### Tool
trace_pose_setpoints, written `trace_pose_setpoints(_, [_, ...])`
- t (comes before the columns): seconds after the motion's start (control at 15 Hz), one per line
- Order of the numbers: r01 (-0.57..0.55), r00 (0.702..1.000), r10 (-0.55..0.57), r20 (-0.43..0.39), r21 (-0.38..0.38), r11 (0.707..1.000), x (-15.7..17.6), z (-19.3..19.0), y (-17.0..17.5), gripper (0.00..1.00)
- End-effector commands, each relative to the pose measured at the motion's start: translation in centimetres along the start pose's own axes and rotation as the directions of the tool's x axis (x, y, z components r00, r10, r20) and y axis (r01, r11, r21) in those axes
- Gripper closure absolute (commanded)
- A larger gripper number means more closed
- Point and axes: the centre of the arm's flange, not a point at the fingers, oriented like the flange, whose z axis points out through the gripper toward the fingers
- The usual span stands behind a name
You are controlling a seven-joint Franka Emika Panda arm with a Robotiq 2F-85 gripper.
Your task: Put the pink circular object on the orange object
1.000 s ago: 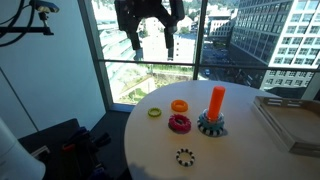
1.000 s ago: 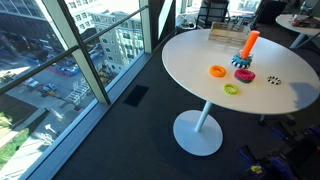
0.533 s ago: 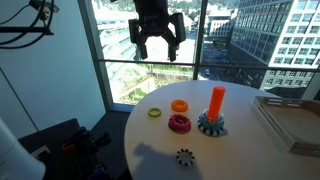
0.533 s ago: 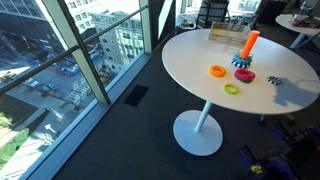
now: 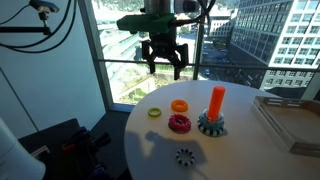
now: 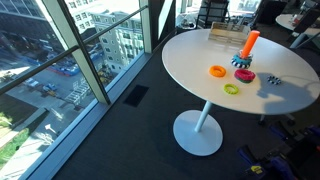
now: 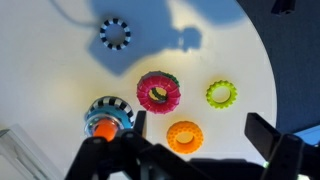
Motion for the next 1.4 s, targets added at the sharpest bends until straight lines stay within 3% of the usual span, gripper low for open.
trace_pose_setpoints(0.0, [-0.023,1.000,0.023,0.019,0.012,1.000,2.6,2.4,0.7,0.00])
trace_pose_setpoints(1.33, [-0.026,0.985,0.024,0.171,0.011,1.000,6.6,16.7,1.5,0.00])
